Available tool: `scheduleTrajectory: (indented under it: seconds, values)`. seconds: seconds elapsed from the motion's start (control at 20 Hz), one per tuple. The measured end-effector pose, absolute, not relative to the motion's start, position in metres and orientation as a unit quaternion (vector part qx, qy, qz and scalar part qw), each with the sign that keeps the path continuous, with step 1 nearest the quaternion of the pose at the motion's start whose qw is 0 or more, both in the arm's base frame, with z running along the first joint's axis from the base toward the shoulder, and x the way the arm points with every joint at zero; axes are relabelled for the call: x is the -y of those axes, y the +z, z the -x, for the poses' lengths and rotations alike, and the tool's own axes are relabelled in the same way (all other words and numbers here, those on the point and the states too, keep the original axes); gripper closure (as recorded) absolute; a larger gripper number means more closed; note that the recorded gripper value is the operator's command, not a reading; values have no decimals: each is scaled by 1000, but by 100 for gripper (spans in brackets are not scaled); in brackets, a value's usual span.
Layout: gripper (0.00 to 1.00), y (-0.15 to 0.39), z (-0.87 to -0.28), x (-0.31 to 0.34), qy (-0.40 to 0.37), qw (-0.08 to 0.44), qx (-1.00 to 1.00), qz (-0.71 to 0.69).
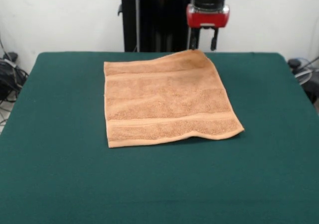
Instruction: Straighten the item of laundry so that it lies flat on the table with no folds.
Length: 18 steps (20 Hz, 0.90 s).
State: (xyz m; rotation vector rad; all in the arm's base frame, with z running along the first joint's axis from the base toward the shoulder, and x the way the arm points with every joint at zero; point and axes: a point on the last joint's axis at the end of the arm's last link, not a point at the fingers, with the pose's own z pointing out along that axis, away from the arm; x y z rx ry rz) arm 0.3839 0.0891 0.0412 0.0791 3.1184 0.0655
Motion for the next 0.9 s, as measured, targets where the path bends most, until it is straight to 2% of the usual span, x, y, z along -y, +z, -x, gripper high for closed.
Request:
scheduleTrajectory:
  seconds: [0.4,0.9]
  values:
    - [0,66,-391,-93,29,7,-999,-35]
    - [0,84,-412,-96,32,36,-998,-44]
